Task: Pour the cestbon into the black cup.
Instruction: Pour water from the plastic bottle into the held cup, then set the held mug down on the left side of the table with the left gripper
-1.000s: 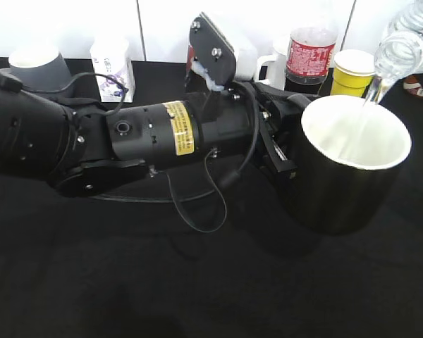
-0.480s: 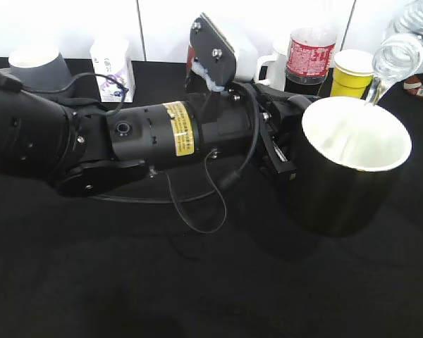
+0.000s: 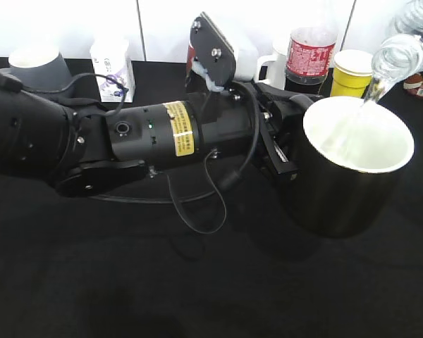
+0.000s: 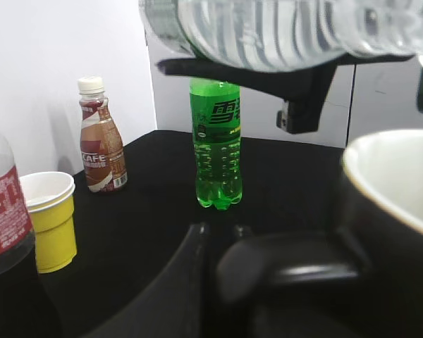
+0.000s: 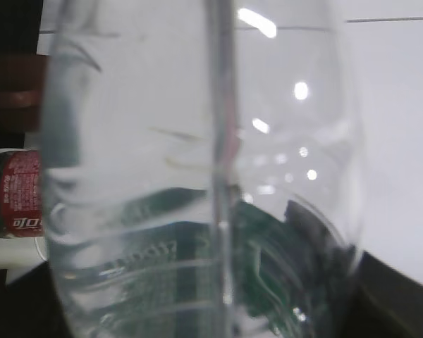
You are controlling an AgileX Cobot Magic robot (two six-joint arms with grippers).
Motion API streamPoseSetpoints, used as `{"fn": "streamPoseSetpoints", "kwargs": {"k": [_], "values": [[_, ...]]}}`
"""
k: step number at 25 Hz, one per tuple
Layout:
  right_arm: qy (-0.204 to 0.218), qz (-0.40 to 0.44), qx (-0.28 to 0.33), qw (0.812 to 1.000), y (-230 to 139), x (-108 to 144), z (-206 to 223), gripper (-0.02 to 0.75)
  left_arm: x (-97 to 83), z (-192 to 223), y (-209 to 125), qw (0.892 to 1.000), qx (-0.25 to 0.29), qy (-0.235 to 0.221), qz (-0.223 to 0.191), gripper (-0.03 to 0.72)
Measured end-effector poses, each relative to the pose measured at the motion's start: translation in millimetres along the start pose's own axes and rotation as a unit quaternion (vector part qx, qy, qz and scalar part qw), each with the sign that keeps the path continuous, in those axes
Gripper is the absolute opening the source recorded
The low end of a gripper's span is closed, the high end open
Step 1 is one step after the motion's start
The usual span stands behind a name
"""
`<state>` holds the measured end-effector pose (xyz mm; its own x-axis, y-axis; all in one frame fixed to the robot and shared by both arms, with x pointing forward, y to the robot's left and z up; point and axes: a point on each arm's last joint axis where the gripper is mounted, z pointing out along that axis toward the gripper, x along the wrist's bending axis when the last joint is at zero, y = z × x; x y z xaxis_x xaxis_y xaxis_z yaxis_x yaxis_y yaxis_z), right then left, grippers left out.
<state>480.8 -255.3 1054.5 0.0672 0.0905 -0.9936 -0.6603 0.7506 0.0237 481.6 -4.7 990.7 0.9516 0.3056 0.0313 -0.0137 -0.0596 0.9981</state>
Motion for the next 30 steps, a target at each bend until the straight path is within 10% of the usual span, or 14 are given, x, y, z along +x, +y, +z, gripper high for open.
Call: {"fn": "streamPoseSetpoints", "kwargs": {"k": [16, 21, 23, 30], "values": [[-0.017, -0.036, 0.012, 0.999, -2.1, -3.2, 0.0, 0.492, -0.1, 0.0, 0.0, 1.000, 0.000, -0.001, 0.001, 0.059], [-0.020, 0.146, 0.007, 0.989, -1.7, -3.5, 0.0, 0.492, 2.7, -0.2, 0.9, 1.000, -0.005, 0.013, -0.011, 0.059], [-0.018, 0.290, 0.002, 0.957, -1.3, -3.1, 0.0, 0.492, 7.7, -1.9, 0.9, 1.000, -0.007, 0.023, -0.016, 0.059], [-0.011, 0.699, 0.070, 0.711, -10.4, 7.4, -0.8, 0.492, 48.1, -37.5, -14.4, 0.995, 0.010, 0.089, -0.032, 0.059]]}}
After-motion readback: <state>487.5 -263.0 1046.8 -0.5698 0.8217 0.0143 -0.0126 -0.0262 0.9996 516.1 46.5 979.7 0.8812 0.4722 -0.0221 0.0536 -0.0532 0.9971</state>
